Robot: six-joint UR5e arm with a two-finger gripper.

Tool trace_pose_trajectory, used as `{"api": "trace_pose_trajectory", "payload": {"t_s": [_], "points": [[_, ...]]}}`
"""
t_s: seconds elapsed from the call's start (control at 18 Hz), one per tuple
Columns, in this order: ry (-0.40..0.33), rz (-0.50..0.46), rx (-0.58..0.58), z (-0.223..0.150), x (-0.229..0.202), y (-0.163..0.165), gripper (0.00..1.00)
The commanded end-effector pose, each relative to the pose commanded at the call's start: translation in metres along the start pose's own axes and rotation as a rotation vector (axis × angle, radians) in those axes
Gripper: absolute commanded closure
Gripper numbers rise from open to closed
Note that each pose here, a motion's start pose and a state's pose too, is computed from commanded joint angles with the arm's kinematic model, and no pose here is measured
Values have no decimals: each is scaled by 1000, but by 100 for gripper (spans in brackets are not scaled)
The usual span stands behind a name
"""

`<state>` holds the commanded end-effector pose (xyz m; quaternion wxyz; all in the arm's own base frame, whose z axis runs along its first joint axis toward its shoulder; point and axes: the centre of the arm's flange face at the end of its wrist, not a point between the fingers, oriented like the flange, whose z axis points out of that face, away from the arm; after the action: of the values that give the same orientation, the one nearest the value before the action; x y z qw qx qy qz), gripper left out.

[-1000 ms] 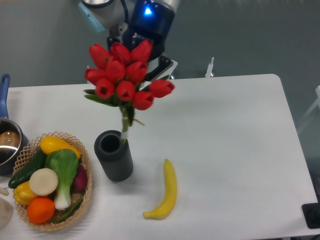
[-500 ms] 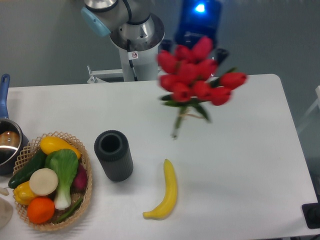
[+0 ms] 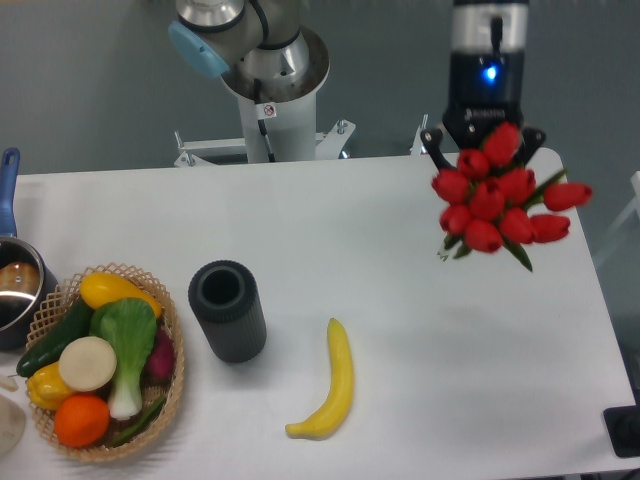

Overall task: Pick up the flowers from the vase
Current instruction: 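Carry the tulip bunch away from the vase and hold it above the table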

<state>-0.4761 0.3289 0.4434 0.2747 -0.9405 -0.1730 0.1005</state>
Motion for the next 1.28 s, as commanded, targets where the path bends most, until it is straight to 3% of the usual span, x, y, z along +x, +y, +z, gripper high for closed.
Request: {"api": "trace_pose_trajectory", "payload": {"t_s": [0.17,0.61,0.78,1.28], "points": [[-32,69,-63,14,-18,4,100],[-60,88,-183,29,-29,11,100],[-87,152,-290,41,-24,2,100],[-46,306,-520,101,-11,17,100]]}}
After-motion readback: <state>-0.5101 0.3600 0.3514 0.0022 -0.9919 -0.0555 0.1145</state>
